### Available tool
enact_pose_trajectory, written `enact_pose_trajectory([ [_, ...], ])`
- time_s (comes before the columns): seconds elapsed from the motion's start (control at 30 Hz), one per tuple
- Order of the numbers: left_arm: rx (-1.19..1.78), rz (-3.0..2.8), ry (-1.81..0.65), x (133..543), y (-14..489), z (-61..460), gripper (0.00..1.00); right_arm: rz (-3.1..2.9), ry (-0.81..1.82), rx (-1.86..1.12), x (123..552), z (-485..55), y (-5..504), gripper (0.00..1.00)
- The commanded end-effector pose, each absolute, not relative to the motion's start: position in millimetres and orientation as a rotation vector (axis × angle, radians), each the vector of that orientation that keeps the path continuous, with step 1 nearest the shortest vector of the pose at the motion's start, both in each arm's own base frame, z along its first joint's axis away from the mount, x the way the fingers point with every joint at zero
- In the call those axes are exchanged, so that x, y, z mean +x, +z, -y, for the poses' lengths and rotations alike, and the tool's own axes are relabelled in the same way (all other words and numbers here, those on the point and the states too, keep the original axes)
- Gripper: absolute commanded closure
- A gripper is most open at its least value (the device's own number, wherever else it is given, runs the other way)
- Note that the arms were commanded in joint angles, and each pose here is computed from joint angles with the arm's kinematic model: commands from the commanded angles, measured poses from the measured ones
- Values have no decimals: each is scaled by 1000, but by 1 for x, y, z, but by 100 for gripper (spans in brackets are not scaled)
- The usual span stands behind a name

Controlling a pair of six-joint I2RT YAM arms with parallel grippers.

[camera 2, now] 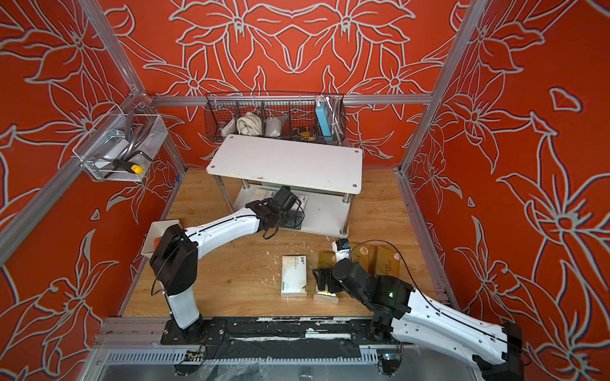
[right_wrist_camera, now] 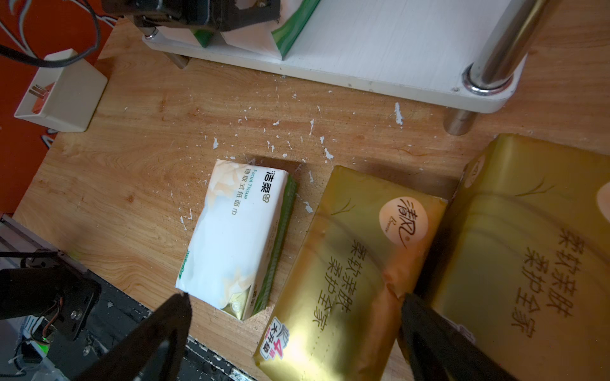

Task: Place the tissue boxes on the shelf by color
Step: Place a box of tissues on the shelf.

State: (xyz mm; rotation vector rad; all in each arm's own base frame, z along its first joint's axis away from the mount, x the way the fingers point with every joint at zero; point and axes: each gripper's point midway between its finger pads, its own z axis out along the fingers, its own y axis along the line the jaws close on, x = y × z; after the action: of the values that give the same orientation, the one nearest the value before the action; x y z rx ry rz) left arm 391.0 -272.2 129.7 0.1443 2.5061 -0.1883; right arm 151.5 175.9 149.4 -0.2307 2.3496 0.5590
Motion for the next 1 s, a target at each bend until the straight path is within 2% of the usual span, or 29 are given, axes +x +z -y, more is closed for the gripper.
enact_pose_trajectory([
  [0.0, 122, -2486, -180, 388, 135, 268, 1, -2337, 539, -220, 154, -173, 153, 1],
  [0.37, 126, -2444, -277, 375, 160, 273, 1, -2340, 538, -221, 154, -174, 151, 1],
  [0.97, 169, -2457, -340, 371, 153, 297, 1, -2340, 537, -212, 154, -172, 153, 1],
])
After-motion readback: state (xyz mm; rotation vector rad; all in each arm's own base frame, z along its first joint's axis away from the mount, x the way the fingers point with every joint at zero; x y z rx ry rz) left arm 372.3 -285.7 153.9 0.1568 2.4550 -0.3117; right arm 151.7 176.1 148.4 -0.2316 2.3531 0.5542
